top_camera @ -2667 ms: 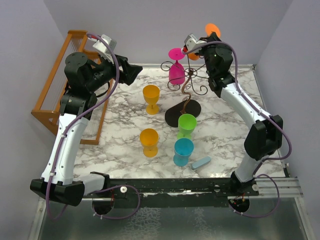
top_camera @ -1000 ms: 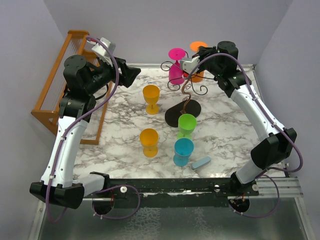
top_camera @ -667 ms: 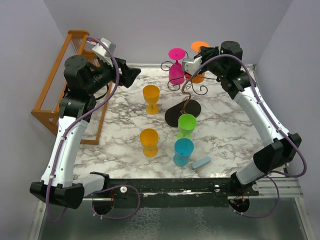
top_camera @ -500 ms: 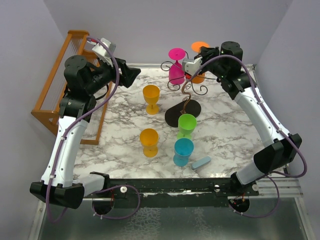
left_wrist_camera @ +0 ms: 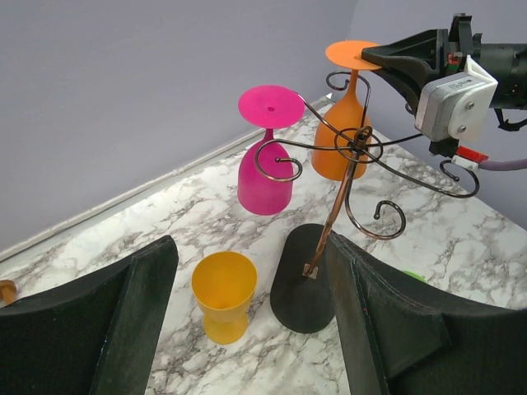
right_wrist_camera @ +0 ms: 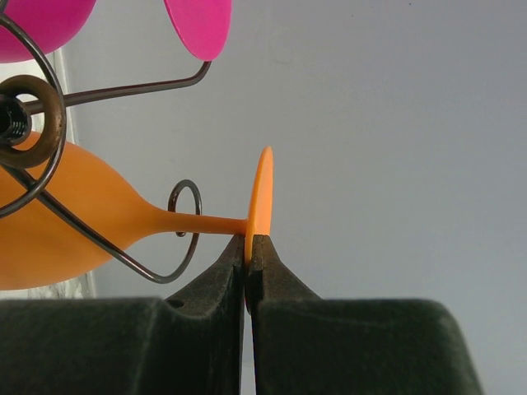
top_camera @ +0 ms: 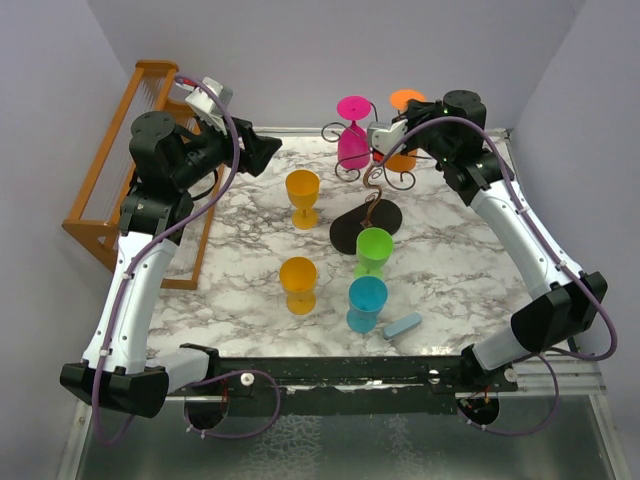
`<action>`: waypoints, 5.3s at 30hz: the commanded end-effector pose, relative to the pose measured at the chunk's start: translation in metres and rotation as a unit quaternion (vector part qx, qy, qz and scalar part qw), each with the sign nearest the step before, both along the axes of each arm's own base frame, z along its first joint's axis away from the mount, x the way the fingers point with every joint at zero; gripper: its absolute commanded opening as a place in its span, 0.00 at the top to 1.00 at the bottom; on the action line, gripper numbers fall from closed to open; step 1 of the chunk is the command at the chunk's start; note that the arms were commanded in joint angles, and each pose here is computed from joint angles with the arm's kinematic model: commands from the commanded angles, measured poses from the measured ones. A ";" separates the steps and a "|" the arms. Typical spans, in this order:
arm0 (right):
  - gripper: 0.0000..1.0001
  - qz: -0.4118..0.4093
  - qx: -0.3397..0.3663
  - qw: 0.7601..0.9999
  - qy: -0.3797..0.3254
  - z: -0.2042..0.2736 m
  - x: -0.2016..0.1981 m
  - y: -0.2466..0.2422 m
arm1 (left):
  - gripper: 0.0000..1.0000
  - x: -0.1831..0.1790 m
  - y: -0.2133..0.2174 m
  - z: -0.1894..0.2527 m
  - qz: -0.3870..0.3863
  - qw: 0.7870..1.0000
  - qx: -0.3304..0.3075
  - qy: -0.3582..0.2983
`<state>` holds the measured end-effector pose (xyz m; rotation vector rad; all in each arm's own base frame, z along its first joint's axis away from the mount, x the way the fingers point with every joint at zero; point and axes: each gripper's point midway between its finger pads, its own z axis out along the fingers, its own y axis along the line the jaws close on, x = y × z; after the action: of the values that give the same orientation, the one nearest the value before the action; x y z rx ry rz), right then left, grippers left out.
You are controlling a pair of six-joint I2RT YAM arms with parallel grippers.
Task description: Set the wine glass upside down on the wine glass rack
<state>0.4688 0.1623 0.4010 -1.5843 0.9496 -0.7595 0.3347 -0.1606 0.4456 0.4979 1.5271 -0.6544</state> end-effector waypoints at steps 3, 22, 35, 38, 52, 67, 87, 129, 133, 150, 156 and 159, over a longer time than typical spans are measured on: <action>0.96 -0.029 0.005 0.999 -0.039 0.020 -0.004 -0.016 | 0.24 -0.004 0.004 0.011 0.006 1.000 -0.002 -0.024; 0.94 -0.060 0.005 0.996 -0.067 0.021 0.019 -0.026 | 0.24 -0.004 0.004 0.012 0.005 1.000 -0.002 -0.025; 0.92 -0.063 0.010 0.996 -0.069 0.019 0.030 -0.023 | 0.24 -0.004 0.004 0.012 0.005 1.000 -0.002 -0.024; 0.91 -0.052 0.016 0.997 -0.060 0.016 0.030 -0.019 | 0.24 -0.004 0.004 0.013 0.005 1.000 -0.002 -0.025; 0.84 -0.011 0.028 0.999 -0.013 0.000 0.019 -0.005 | 0.24 -0.003 0.003 0.012 0.005 1.000 -0.001 -0.025; 0.75 0.002 0.038 0.999 0.002 -0.001 0.010 -0.002 | 0.24 -0.004 0.003 0.010 0.004 1.000 -0.001 -0.024; 0.59 0.012 0.043 0.999 0.014 0.005 -0.001 -0.002 | 0.24 -0.003 0.003 0.007 0.004 1.000 -0.001 -0.021; 0.56 0.072 0.092 0.990 0.079 0.009 -0.028 0.018 | 0.24 -0.004 0.005 0.006 0.007 1.000 0.002 -0.023; 0.56 0.078 0.099 0.988 0.088 0.010 -0.032 0.020 | 0.24 -0.005 0.005 0.007 0.007 1.000 0.002 -0.025; 0.53 0.040 0.229 0.969 0.089 0.054 -0.052 0.007 | 0.24 0.008 0.015 -0.013 0.043 0.999 0.022 -0.013; 0.37 -0.001 0.352 0.931 0.102 0.079 -0.075 -0.009 | 0.21 0.020 0.018 -0.033 0.058 0.998 0.029 0.009; 0.29 -0.013 0.390 0.915 0.104 0.086 -0.092 -0.018 | 0.14 0.030 0.019 -0.046 0.070 0.997 0.026 0.026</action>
<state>0.4019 0.1633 0.4562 -1.1838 1.1793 -0.2376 0.3485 -0.1486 0.4115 0.4617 1.5931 -0.5661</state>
